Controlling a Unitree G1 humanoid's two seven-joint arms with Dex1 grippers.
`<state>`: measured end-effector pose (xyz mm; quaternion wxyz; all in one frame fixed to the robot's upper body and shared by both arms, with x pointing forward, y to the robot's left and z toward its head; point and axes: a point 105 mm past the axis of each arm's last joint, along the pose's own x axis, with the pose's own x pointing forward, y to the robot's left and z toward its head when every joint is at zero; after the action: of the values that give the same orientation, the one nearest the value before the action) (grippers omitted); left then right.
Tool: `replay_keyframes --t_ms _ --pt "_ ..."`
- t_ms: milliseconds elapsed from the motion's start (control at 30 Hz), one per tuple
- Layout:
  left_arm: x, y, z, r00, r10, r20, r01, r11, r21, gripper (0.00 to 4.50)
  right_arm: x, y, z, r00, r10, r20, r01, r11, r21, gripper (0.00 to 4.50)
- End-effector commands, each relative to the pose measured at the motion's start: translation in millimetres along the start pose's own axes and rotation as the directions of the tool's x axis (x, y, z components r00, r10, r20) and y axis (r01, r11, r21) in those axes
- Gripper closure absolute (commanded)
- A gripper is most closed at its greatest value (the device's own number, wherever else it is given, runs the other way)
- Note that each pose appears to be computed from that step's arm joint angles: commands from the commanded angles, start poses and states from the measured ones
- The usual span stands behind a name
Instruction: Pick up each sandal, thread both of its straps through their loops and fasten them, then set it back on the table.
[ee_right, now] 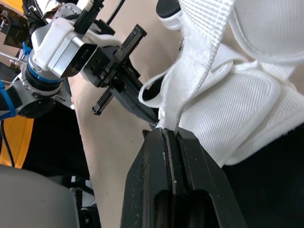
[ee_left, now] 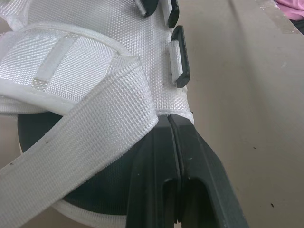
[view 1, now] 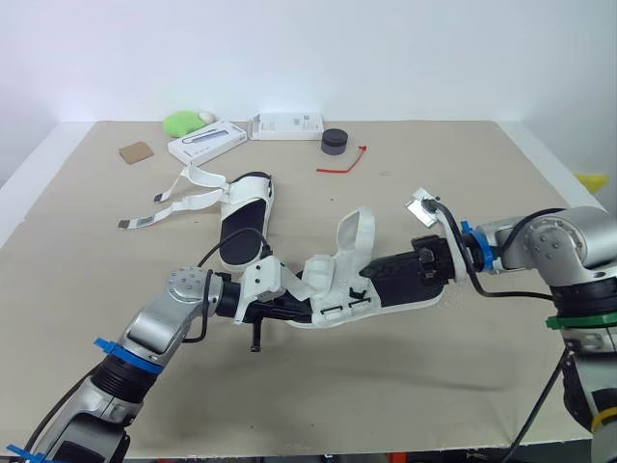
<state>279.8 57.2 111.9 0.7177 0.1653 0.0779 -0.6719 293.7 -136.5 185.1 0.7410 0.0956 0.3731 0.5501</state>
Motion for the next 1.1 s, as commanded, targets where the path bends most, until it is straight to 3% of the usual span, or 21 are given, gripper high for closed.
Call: replay_keyframes --t_ms 33,633,1000,1100 --pt "1.3 -3.0 -0.2 1.000 -0.009 -0.006 0.009 1.000 0.013 4.50 -3.9 8.9 2.5 1.000 0.031 0.001 -0.031 1.000 -0.002 4.45" --pt "2.7 -4.8 -1.1 1.000 -0.014 -0.009 0.014 1.000 0.016 4.50 -0.5 0.7 -3.9 1.000 0.011 -0.021 -0.010 0.998 0.063 4.45" --pt "2.1 -3.6 -1.5 1.000 -0.007 -0.010 0.008 1.000 0.016 4.50 10.0 -17.9 -0.7 0.998 -0.069 -0.003 0.069 0.997 -0.034 4.45" --pt "1.7 -3.5 -1.6 1.000 -0.006 -0.011 0.006 1.000 0.015 4.50 10.5 -19.8 -0.8 0.996 -0.090 0.003 0.090 0.992 -0.086 3.45"
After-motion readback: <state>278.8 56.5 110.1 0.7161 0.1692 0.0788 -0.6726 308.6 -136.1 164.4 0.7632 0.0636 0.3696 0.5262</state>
